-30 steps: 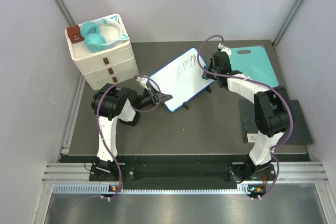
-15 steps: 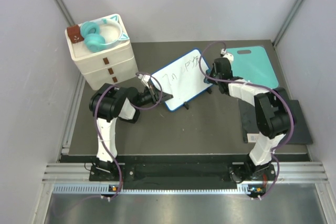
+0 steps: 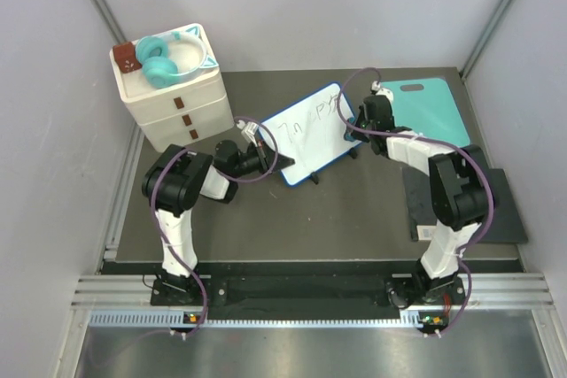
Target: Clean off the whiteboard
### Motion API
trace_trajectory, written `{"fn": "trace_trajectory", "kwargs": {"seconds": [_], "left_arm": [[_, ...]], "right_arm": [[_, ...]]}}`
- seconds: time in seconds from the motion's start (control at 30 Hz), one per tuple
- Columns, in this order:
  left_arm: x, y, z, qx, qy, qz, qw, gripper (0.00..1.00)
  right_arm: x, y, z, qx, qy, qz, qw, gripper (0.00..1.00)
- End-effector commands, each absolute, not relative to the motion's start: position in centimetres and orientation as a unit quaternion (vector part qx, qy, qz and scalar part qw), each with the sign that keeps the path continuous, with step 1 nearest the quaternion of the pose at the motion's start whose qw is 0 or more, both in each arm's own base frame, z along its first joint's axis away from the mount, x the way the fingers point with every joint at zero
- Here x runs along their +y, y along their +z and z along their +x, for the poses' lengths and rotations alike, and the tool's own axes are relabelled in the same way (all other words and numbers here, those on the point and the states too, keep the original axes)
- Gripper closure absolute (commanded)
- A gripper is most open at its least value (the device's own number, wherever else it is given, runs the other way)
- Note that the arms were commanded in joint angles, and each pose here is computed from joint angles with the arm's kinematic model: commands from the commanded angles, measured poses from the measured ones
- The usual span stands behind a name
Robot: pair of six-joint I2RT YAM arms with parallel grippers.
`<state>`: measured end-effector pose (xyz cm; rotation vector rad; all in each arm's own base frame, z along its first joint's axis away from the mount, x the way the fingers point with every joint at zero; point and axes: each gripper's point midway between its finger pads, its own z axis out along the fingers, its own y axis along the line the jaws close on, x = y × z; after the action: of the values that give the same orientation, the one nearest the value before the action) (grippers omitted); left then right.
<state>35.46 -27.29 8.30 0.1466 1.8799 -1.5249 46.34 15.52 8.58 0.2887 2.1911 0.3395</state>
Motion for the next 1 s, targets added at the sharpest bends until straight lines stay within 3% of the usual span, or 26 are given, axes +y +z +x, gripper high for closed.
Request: {"fn": "trace_trajectory", "kwargs": {"seconds": [0.0, 0.73, 0.97], "left_arm": [[-29.7, 10.7, 34.4, 0.713, -0.572, 0.148, 0.378, 1.00], [-30.0, 7.0, 31.2, 0.736, -0.539, 0.203, 0.355, 1.00], [-30.8, 7.0, 30.7, 0.741, -0.523, 0.234, 0.351, 1.00]], "right_arm": [[17.5, 9.8, 47.9, 0.874, 0.179, 0.082, 0.444, 1.00], [21.8, 15.4, 53.6, 0.831, 0.247, 0.002, 0.499, 1.00], [24.6, 15.6, 54.2, 0.828, 0.300, -0.041, 0.472, 1.00]]}}
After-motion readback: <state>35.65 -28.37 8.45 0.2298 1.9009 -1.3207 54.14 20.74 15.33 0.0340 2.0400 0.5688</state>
